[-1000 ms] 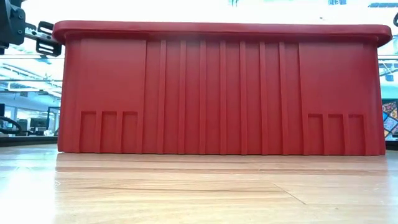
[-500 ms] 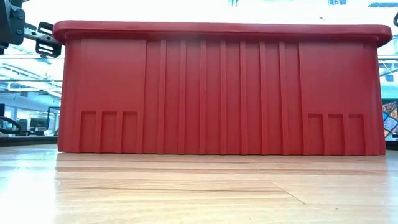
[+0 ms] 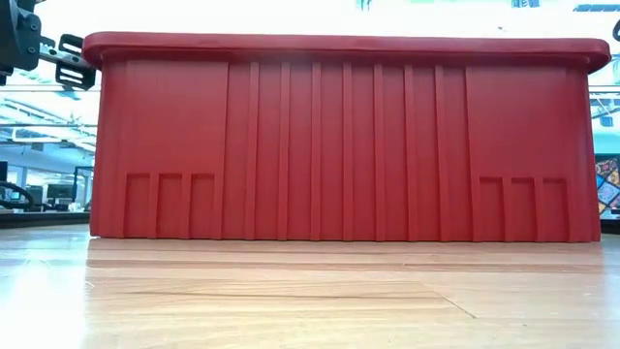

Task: Pick and place slides into bin
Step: Return to Home Position

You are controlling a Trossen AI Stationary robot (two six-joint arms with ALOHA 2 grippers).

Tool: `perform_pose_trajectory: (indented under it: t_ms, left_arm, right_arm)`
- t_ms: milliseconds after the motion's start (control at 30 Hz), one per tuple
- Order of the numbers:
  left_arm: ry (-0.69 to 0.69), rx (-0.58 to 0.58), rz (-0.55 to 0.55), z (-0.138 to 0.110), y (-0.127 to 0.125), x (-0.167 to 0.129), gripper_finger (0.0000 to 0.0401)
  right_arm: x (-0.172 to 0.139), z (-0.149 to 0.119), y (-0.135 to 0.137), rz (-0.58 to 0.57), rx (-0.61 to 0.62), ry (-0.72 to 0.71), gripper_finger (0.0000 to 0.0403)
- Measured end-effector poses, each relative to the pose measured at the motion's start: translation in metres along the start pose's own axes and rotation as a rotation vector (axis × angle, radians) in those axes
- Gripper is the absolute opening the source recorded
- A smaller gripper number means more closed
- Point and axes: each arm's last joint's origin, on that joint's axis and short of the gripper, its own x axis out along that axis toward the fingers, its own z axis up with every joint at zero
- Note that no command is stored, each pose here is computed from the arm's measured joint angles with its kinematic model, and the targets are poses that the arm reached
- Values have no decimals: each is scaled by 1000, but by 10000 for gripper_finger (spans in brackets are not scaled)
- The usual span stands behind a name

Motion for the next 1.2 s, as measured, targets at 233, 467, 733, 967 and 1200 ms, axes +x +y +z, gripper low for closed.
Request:
perform_pose_trajectory:
  t_ms: [233,467,733,967,1200]
  left_arm:
    - [0,0,0,0,0,0,17]
    - [0,0,0,0,0,0,2]
    - [0,0,1,0,0,0,25]
    - [-1,0,1,0,0,0,22]
    - [-1,0,1,0,0,0,3]
  right_arm:
    - [0,0,0,0,0,0,0]
    - [0,0,0,0,0,0,0]
    - [0,0,0,0,0,0,0]
    - [0,0,0,0,0,0,0]
    - [0,0,0,0,0,0,0]
